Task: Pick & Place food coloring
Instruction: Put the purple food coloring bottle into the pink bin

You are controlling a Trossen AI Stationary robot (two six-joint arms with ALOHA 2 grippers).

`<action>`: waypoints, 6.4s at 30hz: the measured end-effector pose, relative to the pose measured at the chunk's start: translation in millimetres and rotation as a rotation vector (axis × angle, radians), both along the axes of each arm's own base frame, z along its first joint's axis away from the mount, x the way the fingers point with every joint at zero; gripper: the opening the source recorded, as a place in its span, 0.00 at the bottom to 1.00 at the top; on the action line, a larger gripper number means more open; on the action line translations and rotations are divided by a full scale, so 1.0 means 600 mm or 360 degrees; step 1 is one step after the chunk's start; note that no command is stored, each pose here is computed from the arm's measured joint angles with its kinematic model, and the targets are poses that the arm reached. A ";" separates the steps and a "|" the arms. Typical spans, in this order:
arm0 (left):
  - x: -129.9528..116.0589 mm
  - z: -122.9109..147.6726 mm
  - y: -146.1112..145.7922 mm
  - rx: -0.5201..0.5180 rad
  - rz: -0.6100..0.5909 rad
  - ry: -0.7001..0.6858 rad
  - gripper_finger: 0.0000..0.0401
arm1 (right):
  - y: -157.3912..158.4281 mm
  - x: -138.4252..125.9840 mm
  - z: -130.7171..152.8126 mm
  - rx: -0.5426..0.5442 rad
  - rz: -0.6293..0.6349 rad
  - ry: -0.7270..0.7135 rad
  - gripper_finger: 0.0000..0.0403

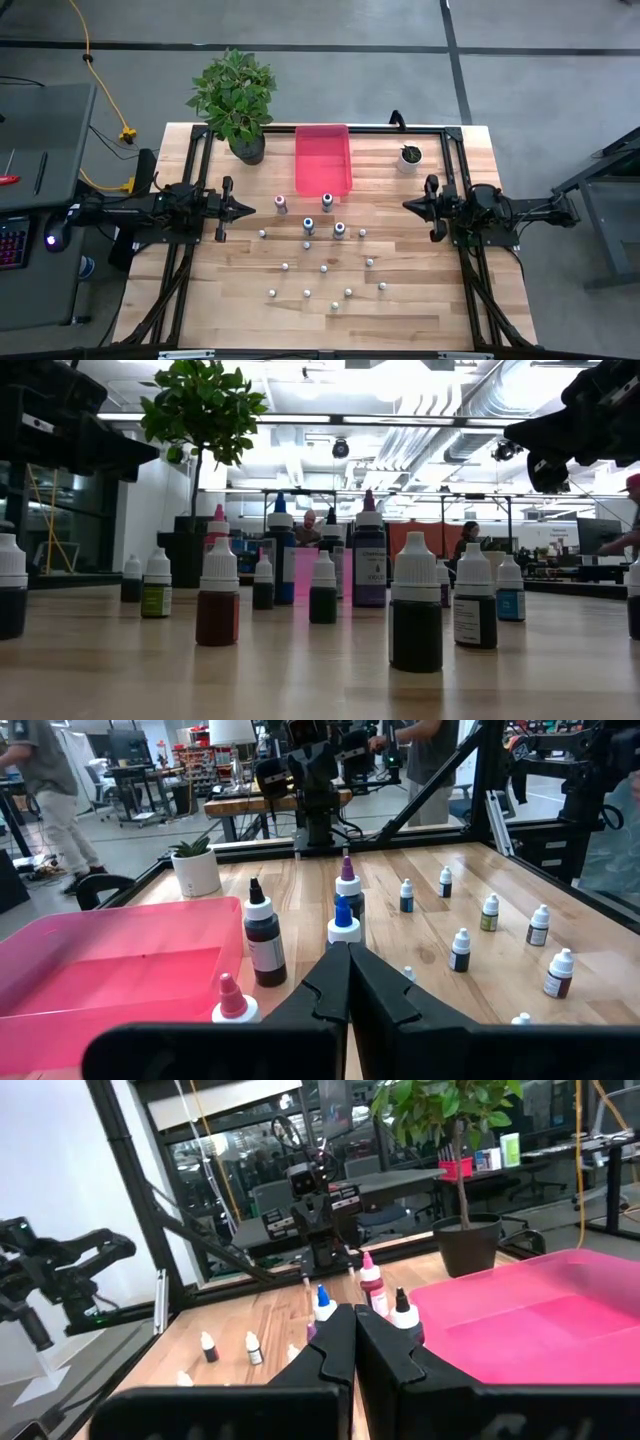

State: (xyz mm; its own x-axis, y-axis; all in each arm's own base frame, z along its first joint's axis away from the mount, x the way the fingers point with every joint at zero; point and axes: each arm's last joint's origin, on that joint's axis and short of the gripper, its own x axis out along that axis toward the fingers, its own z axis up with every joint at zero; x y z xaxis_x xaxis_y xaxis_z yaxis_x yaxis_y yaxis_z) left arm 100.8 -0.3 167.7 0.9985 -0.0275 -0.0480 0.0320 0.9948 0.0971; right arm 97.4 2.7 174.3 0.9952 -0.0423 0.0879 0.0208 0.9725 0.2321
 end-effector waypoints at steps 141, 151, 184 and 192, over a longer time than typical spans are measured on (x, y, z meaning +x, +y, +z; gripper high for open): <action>0.000 0.000 0.000 0.0001 -0.0001 0.0000 0.00 | 0.266 0.314 -0.015 0.1318 -0.0663 0.2469 0.53; 0.000 0.000 0.000 0.0000 -0.0001 0.0000 0.00 | 0.267 0.315 -0.014 0.1295 -0.0614 0.2477 0.33; 0.000 0.000 0.000 0.0000 -0.0001 0.0000 0.00 | 0.266 0.313 -0.009 0.1258 -0.0555 0.2479 0.15; 0.000 0.000 0.000 0.0000 -0.0001 0.0000 0.00 | 0.260 0.303 0.032 0.1307 -0.0469 0.2398 0.14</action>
State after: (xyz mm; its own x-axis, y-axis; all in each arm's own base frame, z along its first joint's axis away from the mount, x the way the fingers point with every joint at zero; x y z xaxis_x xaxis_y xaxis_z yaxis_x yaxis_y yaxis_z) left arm 100.9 -0.4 167.6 0.9985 -0.0279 -0.0482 0.0324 0.9947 0.0974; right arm 279.2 159.0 193.5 0.1298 0.2233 -0.9661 0.8045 0.5458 0.2343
